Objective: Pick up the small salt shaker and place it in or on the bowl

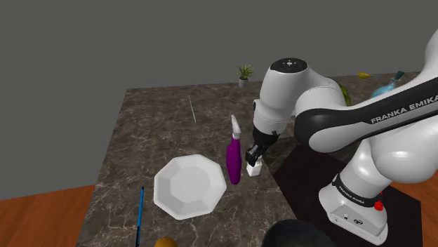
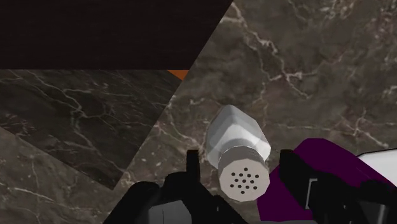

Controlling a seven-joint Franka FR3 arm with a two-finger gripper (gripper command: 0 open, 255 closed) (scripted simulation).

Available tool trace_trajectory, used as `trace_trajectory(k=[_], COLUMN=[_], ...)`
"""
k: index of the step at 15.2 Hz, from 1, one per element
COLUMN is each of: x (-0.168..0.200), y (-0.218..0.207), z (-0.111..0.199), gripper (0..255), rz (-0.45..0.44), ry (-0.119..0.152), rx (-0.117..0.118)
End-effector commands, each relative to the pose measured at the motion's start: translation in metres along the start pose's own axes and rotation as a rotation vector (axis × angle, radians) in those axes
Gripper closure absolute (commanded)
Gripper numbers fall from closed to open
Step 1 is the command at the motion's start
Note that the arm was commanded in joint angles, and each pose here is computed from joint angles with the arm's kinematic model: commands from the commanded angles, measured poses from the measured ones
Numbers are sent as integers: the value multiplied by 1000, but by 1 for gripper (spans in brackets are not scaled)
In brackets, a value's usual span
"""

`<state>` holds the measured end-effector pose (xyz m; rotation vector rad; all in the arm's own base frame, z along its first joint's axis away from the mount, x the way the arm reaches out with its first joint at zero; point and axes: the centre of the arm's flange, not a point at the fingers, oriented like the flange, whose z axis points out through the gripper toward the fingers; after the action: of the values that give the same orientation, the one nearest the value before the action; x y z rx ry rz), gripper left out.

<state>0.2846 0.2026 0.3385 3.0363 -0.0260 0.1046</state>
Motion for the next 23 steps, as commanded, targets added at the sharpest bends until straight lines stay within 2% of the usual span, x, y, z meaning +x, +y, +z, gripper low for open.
trace_trajectory(k=[1,9,23], x=[0,0,5], y=[0,0,8], z=[0,0,-73], gripper=[255,255,255], rz=[0,0,0], ry=[0,0,0], rx=[0,0,0])
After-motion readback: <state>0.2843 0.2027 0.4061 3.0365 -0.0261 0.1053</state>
